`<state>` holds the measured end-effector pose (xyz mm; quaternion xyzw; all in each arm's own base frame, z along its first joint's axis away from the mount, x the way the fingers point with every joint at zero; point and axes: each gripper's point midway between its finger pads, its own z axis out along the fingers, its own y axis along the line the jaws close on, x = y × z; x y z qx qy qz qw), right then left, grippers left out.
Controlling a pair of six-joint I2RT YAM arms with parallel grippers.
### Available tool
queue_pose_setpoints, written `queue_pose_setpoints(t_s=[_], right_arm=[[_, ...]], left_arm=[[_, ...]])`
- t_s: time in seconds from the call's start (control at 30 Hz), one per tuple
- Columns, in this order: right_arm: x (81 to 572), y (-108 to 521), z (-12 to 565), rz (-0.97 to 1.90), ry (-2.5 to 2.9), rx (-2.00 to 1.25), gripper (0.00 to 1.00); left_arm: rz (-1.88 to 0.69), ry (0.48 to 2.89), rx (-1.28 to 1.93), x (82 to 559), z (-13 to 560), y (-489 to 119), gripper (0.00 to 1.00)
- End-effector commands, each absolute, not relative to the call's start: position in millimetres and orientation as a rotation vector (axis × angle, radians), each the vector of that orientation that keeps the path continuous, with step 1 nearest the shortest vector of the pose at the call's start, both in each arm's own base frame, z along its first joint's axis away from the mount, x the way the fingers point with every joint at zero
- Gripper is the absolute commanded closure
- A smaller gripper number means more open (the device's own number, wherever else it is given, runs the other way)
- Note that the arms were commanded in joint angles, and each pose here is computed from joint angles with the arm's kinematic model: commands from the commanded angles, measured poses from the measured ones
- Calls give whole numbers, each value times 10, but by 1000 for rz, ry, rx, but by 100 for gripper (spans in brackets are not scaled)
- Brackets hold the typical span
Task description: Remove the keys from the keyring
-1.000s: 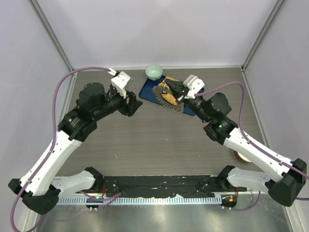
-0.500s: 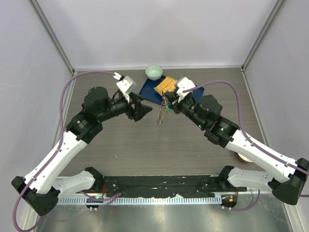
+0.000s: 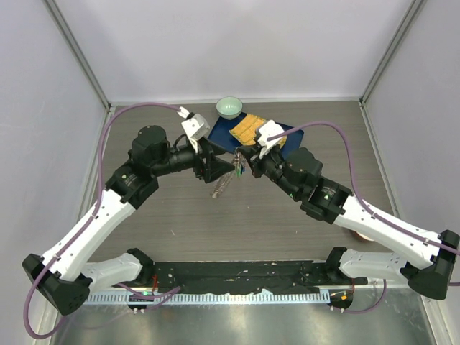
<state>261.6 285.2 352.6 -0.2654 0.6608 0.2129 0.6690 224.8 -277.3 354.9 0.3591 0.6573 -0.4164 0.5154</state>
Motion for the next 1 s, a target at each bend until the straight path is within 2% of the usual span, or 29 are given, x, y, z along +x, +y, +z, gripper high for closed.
queue_pose_setpoints(t_s=[0.0,0.37,0.57,0.77,0.97], right_arm=[[2577,2807,3968,549,1392,-480,99],[2511,2787,3996,586,1377,-459,99],[2436,2706,4081,605,1349,-448,99],[2299,2750,4146,676,1304,-494,99],[2268,2731,4171,688,1293,-492,99]], left_arm=[[-979,1562,895,2268,3538,-2772,35],[-896,1562,905,2382,3500,-2712,36],[-987,1561,924,2444,3554,-2585,36],[-981,1411,1077,2348,3555,-2626,41],[-1001,1279,1142,2234,3725,-2664,41]])
